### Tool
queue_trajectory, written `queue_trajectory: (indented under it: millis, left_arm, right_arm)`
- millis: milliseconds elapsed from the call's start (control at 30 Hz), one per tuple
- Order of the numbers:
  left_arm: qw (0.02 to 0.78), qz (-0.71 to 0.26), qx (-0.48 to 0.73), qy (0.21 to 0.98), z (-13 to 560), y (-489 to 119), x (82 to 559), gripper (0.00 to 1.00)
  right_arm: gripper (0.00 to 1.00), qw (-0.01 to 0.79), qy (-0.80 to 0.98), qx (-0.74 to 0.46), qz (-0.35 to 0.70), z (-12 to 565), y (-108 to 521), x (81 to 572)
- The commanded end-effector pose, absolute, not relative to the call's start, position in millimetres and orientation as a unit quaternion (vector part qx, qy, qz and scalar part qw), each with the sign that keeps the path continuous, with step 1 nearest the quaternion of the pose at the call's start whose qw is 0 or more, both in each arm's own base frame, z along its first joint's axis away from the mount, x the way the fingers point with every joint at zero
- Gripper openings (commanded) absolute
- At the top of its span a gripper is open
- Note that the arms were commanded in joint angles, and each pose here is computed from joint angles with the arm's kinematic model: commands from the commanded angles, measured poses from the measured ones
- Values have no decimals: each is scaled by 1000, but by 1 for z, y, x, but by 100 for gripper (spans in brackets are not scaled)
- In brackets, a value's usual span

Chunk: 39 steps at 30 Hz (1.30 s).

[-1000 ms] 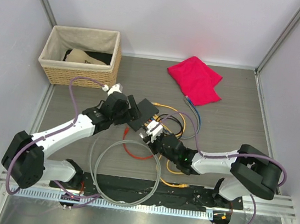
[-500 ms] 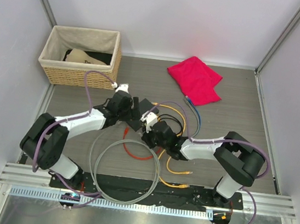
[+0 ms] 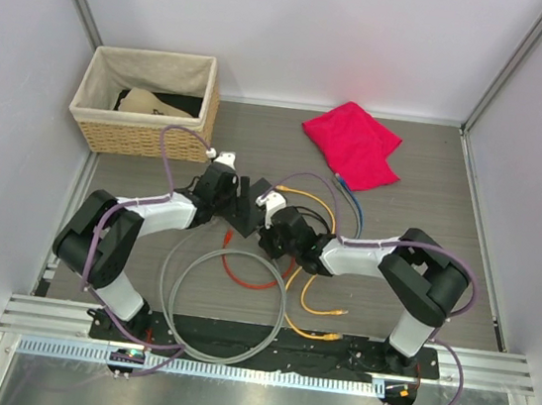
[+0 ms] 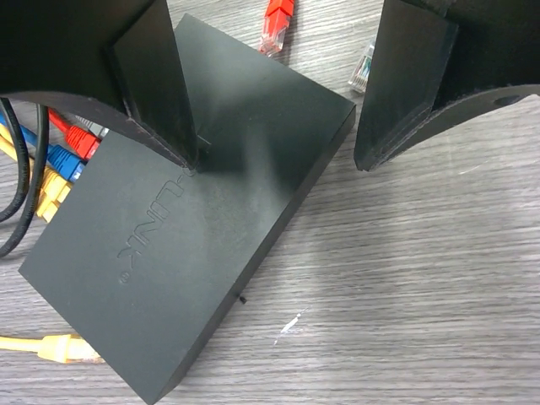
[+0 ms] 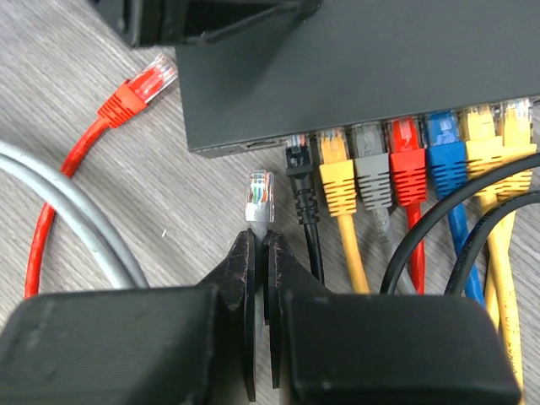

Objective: Insert the plug into the switch port
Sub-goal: Insert the connector into the switch port.

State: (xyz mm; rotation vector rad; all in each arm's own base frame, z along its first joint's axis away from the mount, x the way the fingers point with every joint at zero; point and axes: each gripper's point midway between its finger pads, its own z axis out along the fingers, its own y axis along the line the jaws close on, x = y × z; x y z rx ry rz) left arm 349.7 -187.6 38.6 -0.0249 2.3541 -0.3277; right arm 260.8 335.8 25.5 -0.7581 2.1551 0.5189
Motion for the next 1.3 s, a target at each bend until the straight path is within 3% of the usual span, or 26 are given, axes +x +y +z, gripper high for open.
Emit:
queue_trajectory:
  millis: [0, 200, 867, 1267]
  left_arm:
    - [368, -140, 10, 919, 34, -192, 349, 78]
    - [354, -148, 11, 923, 28, -193, 341, 73]
    - [325, -166, 19, 931, 19, -200, 331, 72]
    - [242, -225, 36, 943, -5, -219, 297, 72]
  right_arm:
    - [1, 404, 845, -274, 218, 44, 348, 277]
    - [1, 415, 840, -259, 233, 52, 353, 281]
    - [1, 452, 815, -277, 235, 57, 357, 290]
    - [1, 483, 792, -285, 242, 58, 363, 296]
